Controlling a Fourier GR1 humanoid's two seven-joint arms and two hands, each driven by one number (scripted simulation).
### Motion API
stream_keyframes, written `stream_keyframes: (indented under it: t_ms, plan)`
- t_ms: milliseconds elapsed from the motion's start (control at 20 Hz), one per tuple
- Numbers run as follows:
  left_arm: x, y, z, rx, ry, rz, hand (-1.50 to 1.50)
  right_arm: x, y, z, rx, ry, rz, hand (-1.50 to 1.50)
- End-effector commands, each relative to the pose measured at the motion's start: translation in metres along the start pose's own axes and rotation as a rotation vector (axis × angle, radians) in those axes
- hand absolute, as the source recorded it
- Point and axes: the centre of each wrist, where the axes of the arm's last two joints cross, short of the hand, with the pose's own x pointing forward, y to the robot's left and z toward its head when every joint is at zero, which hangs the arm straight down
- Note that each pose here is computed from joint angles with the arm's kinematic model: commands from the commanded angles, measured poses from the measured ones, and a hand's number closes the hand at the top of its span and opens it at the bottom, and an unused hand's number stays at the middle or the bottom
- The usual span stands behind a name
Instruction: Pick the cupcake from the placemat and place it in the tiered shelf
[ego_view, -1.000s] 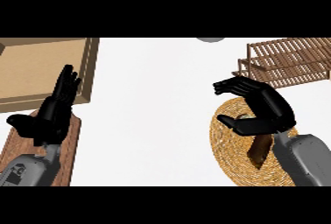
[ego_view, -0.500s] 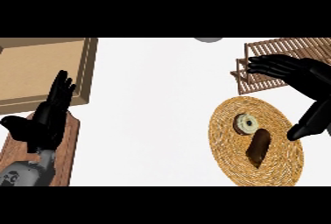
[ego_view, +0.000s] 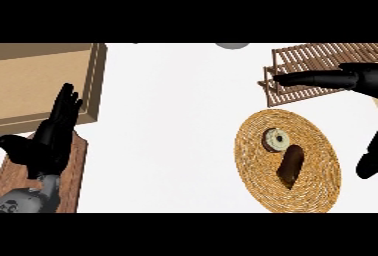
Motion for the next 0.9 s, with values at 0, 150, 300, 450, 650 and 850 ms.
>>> stream_keyframes:
  t_ms: [0, 150, 300, 450, 650, 850]
  plan:
    - [0.000, 0.005, 0.010, 0.007, -0.003, 0.012, 0.00, 0.024, 0.010, -0.001, 0.040, 0.128, 0.247, -1.50]
    - [-0.003, 0.010, 0.006, 0.016, 0.006, -0.018, 0.00, 0.028, 0.039, -0.029, 0.027, 0.175, 0.318, -1.50]
    - [0.002, 0.005, 0.008, -0.013, 0.001, 0.010, 0.00, 0.016, 0.052, -0.041, 0.047, 0.225, 0.329, -1.50]
    - [0.003, 0.023, 0.003, -0.004, -0.009, 0.023, 0.00, 0.007, 0.078, -0.044, 0.032, 0.264, 0.410, -1.50]
    - [0.008, 0.016, 0.009, -0.002, -0.004, 0.004, 0.00, -0.008, 0.083, -0.042, 0.056, 0.362, 0.550, -1.50]
    - [0.004, 0.007, 0.004, 0.006, -0.012, -0.002, 0.00, -0.012, 0.112, -0.052, 0.089, 0.459, 0.603, -1.50]
